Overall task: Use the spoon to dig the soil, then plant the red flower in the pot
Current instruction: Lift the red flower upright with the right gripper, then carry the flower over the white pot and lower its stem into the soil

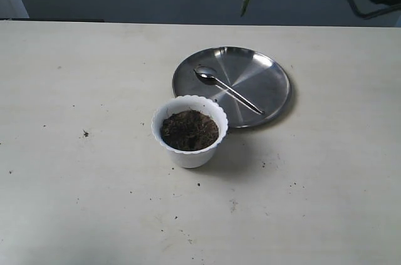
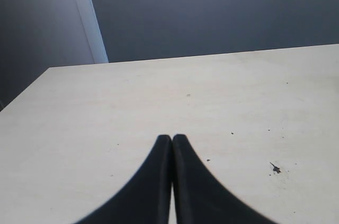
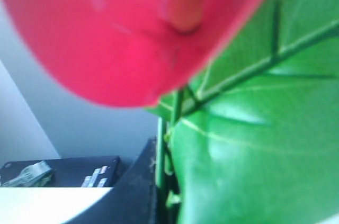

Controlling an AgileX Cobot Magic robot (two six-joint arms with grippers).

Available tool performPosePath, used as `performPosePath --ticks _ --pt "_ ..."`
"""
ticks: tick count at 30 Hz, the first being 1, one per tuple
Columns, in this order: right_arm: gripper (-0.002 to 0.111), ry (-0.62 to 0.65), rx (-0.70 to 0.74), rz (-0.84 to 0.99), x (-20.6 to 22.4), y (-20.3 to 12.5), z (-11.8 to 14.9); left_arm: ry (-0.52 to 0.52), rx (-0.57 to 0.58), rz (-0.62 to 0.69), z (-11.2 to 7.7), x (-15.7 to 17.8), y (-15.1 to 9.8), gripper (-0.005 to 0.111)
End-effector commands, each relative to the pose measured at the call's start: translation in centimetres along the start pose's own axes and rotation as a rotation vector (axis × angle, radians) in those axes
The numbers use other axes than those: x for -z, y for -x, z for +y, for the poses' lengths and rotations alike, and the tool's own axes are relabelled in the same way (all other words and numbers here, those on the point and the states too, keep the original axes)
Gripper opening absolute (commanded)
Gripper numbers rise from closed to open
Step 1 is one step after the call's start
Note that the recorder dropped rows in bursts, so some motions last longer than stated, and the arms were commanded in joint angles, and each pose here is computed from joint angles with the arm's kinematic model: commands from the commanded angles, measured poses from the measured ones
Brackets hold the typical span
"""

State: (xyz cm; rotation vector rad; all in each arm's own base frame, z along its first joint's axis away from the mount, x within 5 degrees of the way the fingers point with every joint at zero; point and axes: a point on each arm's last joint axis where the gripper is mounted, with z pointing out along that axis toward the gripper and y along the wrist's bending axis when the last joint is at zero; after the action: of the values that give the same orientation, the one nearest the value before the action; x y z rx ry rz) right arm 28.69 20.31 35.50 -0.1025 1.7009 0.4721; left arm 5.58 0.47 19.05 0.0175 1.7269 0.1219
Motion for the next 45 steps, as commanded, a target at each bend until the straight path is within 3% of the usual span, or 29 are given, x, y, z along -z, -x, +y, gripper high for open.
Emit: performPosePath --ticks 1,3,7,12,17,21,24,29,37,45 --pt "-0.001 0.092 0.052 0.078 0.8 -2.2 0.1 -0.008 0.010 -0.011 0.0 0.1 0.2 0.000" --pt "-0.001 0.106 0.087 0.102 1.5 -3.3 -0.2 -0.008 0.010 -0.011 0.0 0.1 0.2 0.000" --pt "-0.001 0.145 0.026 0.068 3.2 -5.3 -1.1 -0.008 0.010 -0.011 0.0 0.1 0.2 0.000" --pt "-0.001 0.511 -0.075 -0.054 5.8 -7.8 -0.3 -0.008 0.010 -0.011 0.0 0.1 0.2 0.000" --pt "-0.001 0.452 -0.011 0.115 5.4 -10.5 -1.0 -0.008 0.010 -0.011 0.0 0.1 0.2 0.000" --pt "-0.001 0.539 0.024 0.092 6.0 -10.8 -0.5 -0.008 0.010 -0.011 0.0 0.1 0.2 0.000" --pt "-0.001 0.492 -0.032 0.176 6.0 -11.5 -0.9 -0.008 0.010 -0.011 0.0 0.1 0.2 0.000" --pt "-0.001 0.550 0.097 0.183 5.6 -13.0 -0.8 -0.008 0.010 -0.011 0.0 0.1 0.2 0.000" --pt "-0.001 0.626 0.088 0.211 4.3 -15.9 -0.4 -0.008 0.010 -0.011 0.0 0.1 0.2 0.000" --pt "-0.001 0.612 0.118 0.313 3.4 -19.0 -1.0 -0.008 0.010 -0.011 0.0 0.1 0.2 0.000"
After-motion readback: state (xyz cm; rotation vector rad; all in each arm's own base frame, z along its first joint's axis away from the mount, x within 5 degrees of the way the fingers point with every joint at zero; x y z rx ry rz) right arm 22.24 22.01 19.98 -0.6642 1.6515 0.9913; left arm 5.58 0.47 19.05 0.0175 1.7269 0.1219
